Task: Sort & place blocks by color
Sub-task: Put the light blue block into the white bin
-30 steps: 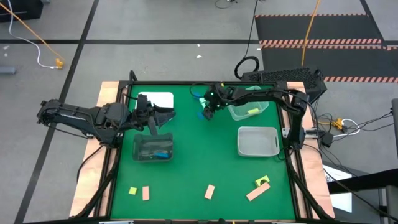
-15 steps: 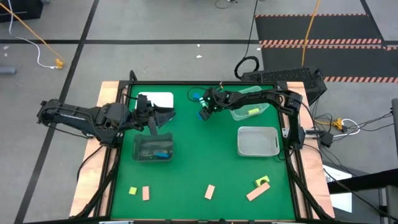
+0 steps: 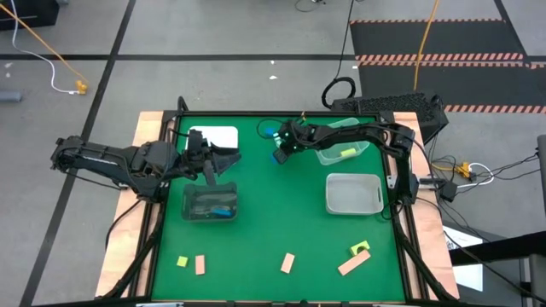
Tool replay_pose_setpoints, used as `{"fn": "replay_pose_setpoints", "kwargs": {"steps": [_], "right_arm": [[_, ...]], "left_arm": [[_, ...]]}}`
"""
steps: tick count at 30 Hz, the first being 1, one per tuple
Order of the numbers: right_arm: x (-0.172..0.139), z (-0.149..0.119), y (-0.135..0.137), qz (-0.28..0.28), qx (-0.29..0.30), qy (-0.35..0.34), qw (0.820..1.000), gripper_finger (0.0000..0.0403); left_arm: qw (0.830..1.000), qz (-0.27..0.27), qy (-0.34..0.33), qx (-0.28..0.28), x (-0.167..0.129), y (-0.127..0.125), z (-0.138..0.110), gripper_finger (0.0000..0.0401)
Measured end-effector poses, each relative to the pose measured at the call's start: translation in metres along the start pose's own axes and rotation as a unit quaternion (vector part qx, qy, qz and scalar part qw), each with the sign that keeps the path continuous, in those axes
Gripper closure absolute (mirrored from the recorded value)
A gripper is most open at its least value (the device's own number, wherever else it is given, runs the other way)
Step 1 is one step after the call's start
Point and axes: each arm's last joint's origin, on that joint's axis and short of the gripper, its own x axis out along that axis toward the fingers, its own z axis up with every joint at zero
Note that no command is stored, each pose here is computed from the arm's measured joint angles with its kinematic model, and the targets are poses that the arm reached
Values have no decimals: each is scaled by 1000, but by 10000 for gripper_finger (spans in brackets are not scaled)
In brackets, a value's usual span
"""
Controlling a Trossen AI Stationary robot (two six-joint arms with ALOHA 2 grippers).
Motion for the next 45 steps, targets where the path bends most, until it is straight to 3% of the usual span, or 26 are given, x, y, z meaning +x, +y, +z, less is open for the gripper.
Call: {"fn": "replay_pose_setpoints", "kwargs": {"steps": [7,12,19,23,27,33,45], "right_arm": [[-30,14,12,54,4,-32,998,365],[-66,25,27,106,-40,-76,991,365],[-115,32,58,177,-117,-154,965,365],[-139,28,73,196,-162,-178,950,365],[-160,26,85,216,-189,-207,935,365],[-173,25,100,268,-199,-238,912,365],[-183,20,119,305,-232,-275,882,365]], "left_arm": [[997,29,39,65,2,6,-9,219],[991,54,73,100,14,11,-23,219],[983,95,98,127,37,19,-41,219],[981,94,98,138,41,19,-44,219],[974,91,100,184,41,20,-42,219],[957,81,88,266,45,21,-38,219],[947,60,74,308,47,18,-34,219]]}}
